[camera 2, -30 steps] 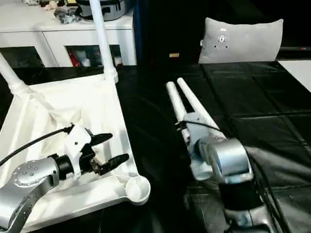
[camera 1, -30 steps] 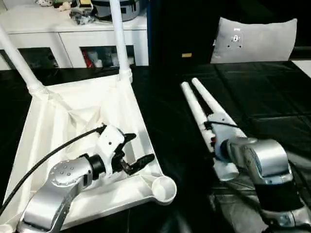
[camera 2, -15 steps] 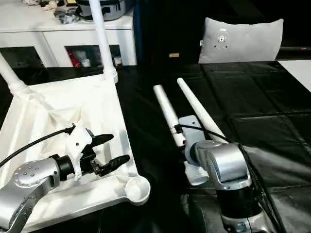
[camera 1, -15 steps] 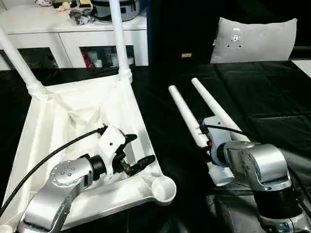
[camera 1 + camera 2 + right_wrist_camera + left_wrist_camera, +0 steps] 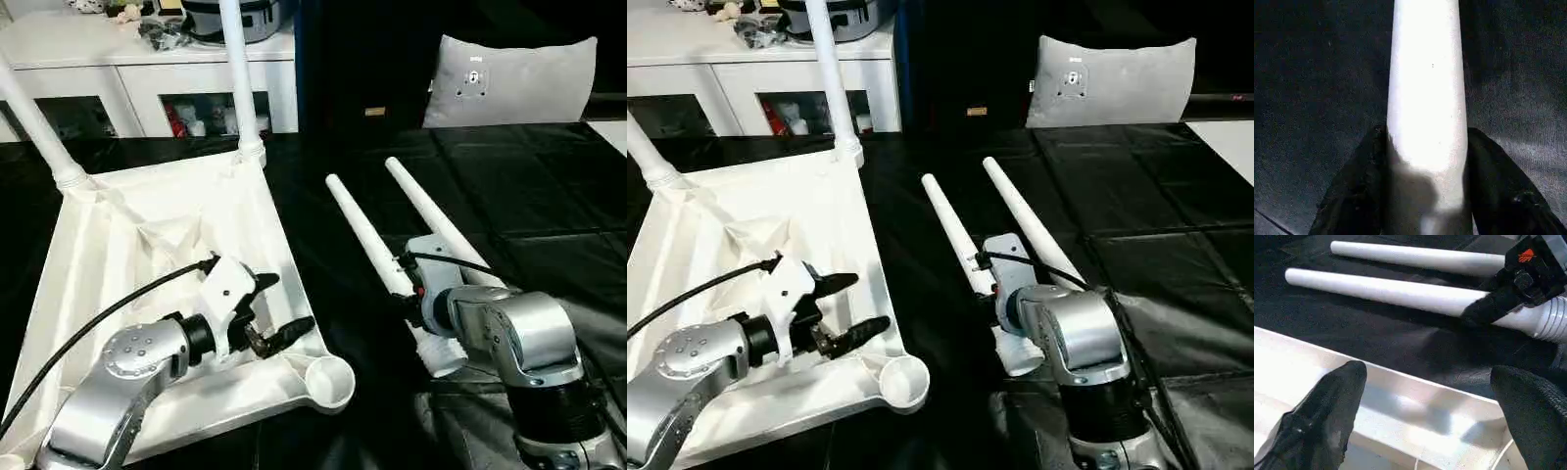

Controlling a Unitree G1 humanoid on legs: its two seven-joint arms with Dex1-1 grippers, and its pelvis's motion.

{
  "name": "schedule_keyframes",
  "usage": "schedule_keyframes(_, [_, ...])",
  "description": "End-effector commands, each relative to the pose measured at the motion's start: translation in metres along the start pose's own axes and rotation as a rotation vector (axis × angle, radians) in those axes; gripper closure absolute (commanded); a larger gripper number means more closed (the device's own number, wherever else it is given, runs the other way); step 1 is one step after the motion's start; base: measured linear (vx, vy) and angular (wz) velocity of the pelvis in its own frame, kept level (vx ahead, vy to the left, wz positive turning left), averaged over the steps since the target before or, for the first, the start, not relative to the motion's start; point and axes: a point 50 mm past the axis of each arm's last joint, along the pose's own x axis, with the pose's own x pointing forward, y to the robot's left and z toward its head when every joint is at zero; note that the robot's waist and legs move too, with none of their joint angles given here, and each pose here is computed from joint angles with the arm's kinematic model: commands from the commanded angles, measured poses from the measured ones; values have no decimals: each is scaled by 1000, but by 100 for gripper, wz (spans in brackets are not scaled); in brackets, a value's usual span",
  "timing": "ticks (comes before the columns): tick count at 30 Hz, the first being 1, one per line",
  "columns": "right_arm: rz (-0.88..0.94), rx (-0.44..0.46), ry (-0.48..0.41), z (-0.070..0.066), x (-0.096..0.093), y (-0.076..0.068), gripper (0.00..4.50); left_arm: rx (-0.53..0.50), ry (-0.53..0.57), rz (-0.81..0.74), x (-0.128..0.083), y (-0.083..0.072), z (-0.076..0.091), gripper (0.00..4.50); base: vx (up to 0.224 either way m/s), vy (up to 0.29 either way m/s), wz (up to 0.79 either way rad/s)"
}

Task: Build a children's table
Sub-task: Pick table leg

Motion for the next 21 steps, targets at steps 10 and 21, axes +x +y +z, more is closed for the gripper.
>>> schedule_keyframes(10, [143,232,-479,47,-23,-3,265,-52,-119,100,7,16,20,0,0,0,0])
schedule_keyframes(21, [615,397,-889,68,-50,-1,265,-270,-477,207,25,40,81,0,0,0,0])
